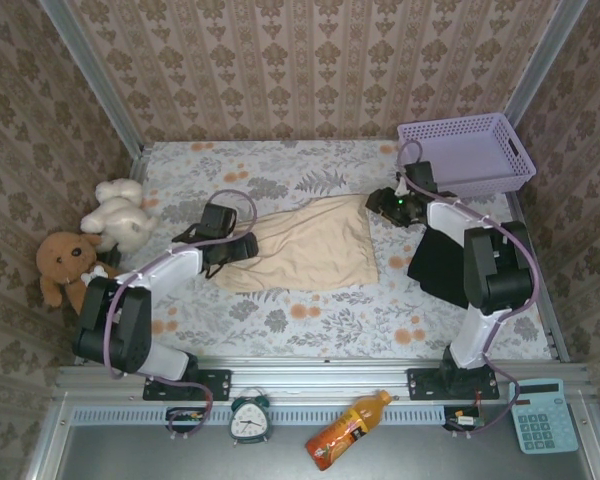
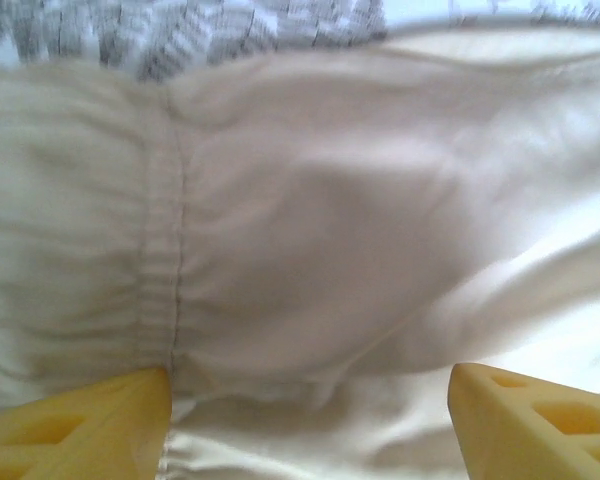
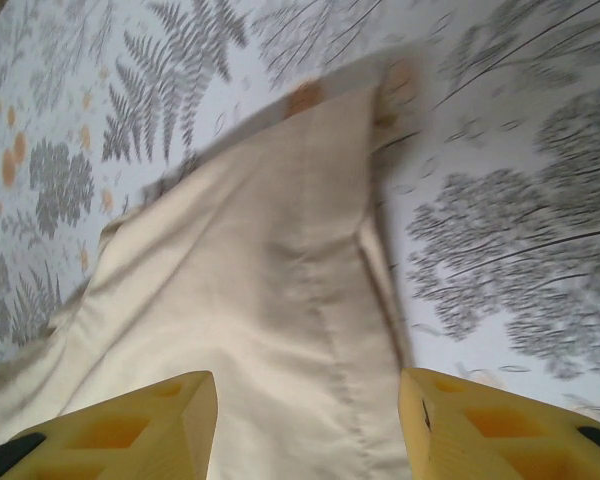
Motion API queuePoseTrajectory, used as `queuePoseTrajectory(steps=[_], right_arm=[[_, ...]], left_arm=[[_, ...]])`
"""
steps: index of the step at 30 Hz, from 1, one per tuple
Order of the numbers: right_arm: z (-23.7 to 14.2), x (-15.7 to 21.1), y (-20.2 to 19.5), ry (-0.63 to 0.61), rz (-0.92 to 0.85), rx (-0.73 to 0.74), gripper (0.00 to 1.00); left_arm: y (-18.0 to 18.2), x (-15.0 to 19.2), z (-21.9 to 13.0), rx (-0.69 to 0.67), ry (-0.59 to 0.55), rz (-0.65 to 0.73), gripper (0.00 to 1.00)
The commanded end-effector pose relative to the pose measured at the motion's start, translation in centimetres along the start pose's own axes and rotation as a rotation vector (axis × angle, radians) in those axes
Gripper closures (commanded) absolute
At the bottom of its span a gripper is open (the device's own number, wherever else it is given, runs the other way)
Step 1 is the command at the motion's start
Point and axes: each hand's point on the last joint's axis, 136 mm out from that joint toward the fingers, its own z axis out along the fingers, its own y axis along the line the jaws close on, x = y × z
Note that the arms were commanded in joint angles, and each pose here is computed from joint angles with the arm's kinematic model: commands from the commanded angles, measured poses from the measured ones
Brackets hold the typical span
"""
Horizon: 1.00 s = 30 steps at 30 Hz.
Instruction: Fold and stack the mixed laundry pile
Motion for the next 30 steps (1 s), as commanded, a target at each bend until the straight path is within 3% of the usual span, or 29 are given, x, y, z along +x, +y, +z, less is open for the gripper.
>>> queuePoseTrajectory(steps=[1, 5, 10, 13, 17, 20, 25, 30], right_arm=[[1.9, 2.2, -0.4, 0.055, -0.042, 0.021, 0.47], [3.6, 4.0, -0.2, 0.1, -0.029, 0.03, 0.53], [4.1, 5.7, -4.0, 0.118, 0.054, 0.212, 0.66], [3.2, 5.4, -6.2, 0.093, 0.07, 0.32, 0.68], [2.0, 4.6, -7.7, 0.058, 0.106, 0.346, 0.68], [1.8, 3.9, -6.7, 0.054, 0.088, 0.309, 0.68], [0.4, 3.8, -2.7, 0.084, 0.014, 0.177, 0.63], [-0.8, 7.2, -1.5, 0.162, -0.06, 0.144, 0.58]], left_arm=[[0.7, -3.3, 0.5, -0.057, -0.072, 0.048, 0.26], [1.7, -5.9, 2.3, -0.1, -0.122, 0.036, 0.27], [1.8, -6.1, 5.8, -0.04, -0.069, -0.039, 0.35], [3.7, -5.6, 7.6, -0.112, -0.028, -0.065, 0.39], [7.1, -4.3, 8.6, -0.201, 0.028, -0.124, 0.4], [6.6, -5.0, 7.4, -0.165, 0.01, -0.134, 0.37], [2.2, -7.1, 3.8, -0.014, -0.005, -0.098, 0.26], [-1.8, -6.4, 0.0, 0.086, -0.001, -0.031, 0.22]])
